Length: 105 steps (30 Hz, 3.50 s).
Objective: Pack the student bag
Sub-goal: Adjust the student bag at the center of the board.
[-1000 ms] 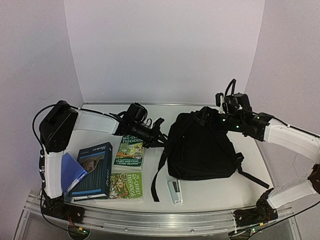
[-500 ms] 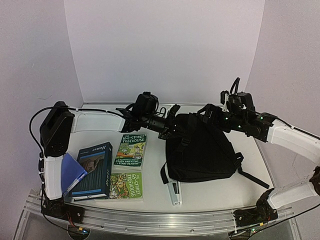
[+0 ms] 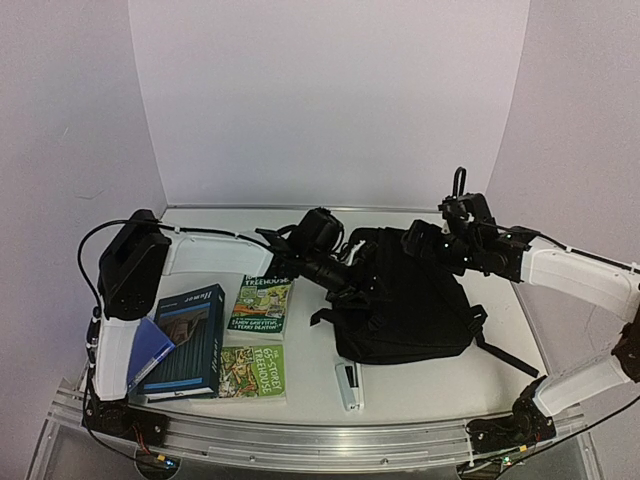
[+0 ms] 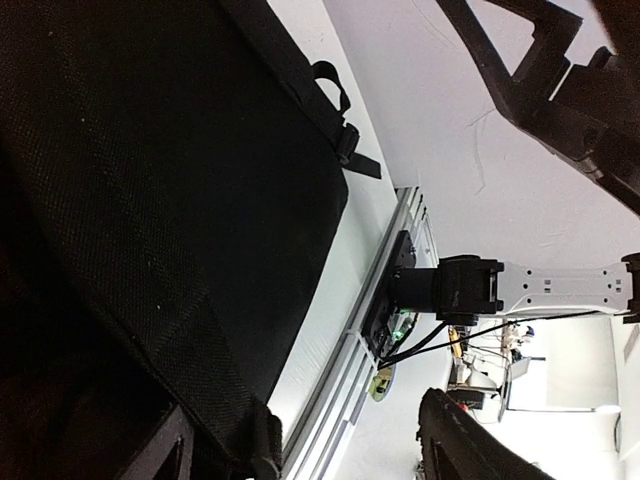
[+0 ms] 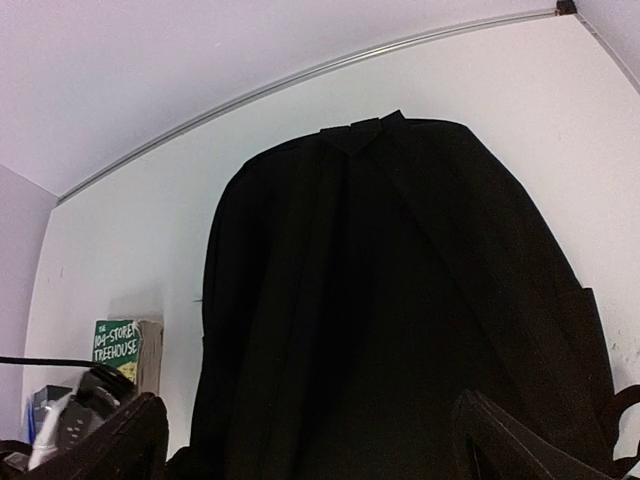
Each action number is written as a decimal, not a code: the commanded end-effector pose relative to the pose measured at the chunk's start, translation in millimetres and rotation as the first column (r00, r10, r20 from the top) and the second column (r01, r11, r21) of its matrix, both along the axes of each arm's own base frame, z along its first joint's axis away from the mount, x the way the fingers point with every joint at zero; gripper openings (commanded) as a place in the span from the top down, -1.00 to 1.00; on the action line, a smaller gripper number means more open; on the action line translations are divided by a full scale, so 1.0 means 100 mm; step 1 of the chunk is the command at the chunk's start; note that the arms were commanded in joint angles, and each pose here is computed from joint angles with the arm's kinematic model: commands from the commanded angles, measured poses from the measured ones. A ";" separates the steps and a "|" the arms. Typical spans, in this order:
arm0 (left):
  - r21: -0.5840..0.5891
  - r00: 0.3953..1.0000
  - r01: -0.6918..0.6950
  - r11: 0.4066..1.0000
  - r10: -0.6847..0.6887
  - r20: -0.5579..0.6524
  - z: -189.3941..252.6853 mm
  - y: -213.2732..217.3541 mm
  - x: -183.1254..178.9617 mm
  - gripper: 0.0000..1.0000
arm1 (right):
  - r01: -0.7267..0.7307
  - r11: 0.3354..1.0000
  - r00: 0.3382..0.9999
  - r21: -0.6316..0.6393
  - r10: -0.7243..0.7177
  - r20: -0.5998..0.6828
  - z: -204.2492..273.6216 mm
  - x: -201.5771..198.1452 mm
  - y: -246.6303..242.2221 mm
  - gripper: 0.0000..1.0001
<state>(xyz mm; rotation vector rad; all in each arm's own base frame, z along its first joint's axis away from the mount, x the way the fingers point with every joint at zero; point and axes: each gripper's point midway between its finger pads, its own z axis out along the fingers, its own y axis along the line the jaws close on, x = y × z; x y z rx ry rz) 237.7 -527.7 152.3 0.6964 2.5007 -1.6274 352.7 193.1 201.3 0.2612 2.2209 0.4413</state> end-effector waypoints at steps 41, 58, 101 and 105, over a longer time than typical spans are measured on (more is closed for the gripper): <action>-0.011 0.892 -0.337 0.941 0.323 0.315 -0.31 0.25 2.28 -0.71 | 0.032 0.999 0.999 -0.012 -0.032 -0.043 -0.27 0.06 0.02 -0.72; -0.102 0.856 -0.332 0.938 0.345 0.385 0.08 0.20 2.41 0.99 | 0.020 0.999 0.999 0.034 -0.018 -0.050 -0.25 -0.03 0.03 -0.61; -0.044 0.265 -0.134 0.990 0.079 0.961 1.66 0.31 0.75 1.00 | 0.081 0.910 0.975 0.406 -0.157 0.158 0.88 -0.44 -0.30 -0.97; -0.039 0.329 -0.054 0.998 0.054 0.943 1.54 0.19 0.50 1.00 | 0.064 0.899 0.966 0.434 -0.165 0.199 1.08 -0.49 -0.35 -0.97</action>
